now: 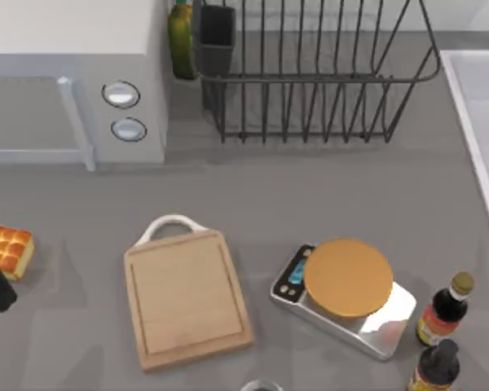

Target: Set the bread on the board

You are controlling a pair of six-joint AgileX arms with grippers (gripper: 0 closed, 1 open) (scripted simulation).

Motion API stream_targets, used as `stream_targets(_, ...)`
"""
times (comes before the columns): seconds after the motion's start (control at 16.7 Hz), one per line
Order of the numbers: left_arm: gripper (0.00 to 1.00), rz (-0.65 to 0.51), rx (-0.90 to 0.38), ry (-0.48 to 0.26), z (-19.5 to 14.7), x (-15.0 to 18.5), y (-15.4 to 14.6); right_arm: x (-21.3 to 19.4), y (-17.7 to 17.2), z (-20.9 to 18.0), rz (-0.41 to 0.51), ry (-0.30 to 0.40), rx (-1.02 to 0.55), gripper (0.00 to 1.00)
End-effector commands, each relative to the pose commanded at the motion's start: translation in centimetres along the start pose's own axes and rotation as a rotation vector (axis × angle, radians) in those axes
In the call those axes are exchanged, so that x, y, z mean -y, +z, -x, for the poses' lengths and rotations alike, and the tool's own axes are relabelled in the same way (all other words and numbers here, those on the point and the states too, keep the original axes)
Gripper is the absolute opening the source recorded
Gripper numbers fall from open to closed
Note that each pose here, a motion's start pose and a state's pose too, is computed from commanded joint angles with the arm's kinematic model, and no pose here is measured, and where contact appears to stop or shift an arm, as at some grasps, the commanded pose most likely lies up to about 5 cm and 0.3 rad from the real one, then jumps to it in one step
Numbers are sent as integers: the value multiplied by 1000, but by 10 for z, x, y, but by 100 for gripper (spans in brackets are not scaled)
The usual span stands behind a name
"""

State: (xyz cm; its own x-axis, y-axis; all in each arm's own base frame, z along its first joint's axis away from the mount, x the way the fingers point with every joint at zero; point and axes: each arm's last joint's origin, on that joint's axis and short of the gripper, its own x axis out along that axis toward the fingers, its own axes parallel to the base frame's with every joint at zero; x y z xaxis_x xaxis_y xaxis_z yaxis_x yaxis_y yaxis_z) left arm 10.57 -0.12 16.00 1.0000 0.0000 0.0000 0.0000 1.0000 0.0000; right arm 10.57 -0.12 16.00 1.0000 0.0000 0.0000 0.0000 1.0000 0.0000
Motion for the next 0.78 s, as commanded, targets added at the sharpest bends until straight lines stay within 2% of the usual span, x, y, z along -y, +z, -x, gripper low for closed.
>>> stream_targets(0.24,100,-5,-24,4,0,0,6,0,0,0,0,0,0,100)
stream_targets(0.42,100,-26,-123,9,-4,-1,25,0,0,0,0,0,0,100)
stream_targets(0.6,100,-56,-310,5,-18,-2,49,0,0,0,0,0,0,100)
stream_targets(0.78,100,-88,-584,-13,-50,-3,64,0,0,0,0,0,0,100)
